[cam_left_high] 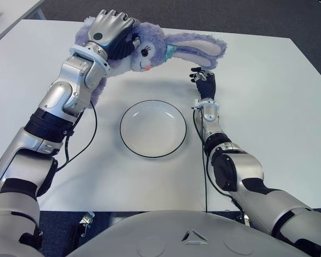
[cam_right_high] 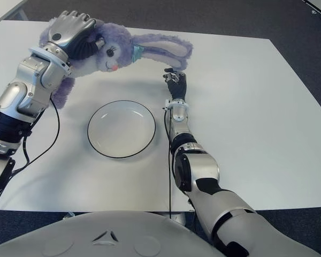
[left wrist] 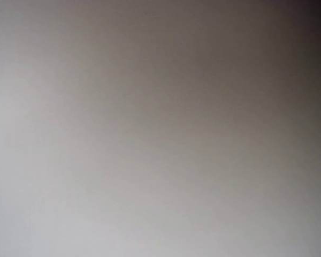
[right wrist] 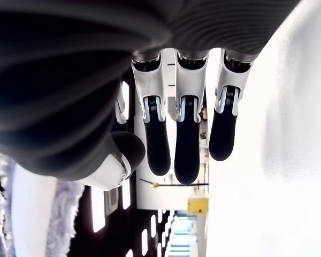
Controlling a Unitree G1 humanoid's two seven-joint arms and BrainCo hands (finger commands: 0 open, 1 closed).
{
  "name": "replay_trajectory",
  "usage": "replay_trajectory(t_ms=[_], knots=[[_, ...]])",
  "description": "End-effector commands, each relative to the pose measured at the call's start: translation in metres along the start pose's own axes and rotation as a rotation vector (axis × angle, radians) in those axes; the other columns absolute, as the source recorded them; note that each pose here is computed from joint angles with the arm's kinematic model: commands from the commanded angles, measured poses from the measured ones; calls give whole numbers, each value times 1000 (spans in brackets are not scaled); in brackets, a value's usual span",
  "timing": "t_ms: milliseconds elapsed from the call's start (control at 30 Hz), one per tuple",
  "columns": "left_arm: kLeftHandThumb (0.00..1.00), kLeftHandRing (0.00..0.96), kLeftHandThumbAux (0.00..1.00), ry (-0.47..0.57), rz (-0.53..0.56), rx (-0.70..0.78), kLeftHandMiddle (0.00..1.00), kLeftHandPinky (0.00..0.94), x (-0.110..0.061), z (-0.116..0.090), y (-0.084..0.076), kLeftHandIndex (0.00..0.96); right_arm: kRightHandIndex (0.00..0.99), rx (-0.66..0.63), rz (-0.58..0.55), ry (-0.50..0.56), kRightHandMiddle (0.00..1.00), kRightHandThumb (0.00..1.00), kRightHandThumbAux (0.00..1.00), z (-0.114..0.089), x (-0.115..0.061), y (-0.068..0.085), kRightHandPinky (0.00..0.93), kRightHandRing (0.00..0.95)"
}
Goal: Put the doll into the plate.
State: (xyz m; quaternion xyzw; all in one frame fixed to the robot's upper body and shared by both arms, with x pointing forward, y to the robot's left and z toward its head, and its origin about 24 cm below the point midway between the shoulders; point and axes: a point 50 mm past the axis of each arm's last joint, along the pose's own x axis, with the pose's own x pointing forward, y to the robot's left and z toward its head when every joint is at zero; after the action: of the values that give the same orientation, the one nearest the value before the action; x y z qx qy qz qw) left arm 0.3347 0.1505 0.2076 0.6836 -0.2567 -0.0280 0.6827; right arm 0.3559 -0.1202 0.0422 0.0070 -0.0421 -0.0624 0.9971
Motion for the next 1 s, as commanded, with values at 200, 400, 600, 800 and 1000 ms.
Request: replay_trajectory(t_ms=[200,400,600,800,1000], knots=[[748,813,693,-45,-62,77,815,742,-13,15,-1,443,415,-59,-26,400,351,720,730,-93,-75,-19,347,397],[749,809,692,-99,-76,119,812,718,-17,22,2,444,415,-63,-22,407,349,721,730,-93,-76,-19,354,397],[749,810,692,-139,-71,136,812,762,-21,27,5,444,416,-57,-22,408,352,724,729,-94,-76,-19,361,422],[749,818,692,-214,-55,159,817,785,-25,35,5,444,416,-56,-23,411,354,726,729,-94,-76,-19,381,447],[748,827,693,-269,-77,201,822,826,-29,40,8,444,417,-55,-21,410,357,727,729,-93,-75,-18,382,457]])
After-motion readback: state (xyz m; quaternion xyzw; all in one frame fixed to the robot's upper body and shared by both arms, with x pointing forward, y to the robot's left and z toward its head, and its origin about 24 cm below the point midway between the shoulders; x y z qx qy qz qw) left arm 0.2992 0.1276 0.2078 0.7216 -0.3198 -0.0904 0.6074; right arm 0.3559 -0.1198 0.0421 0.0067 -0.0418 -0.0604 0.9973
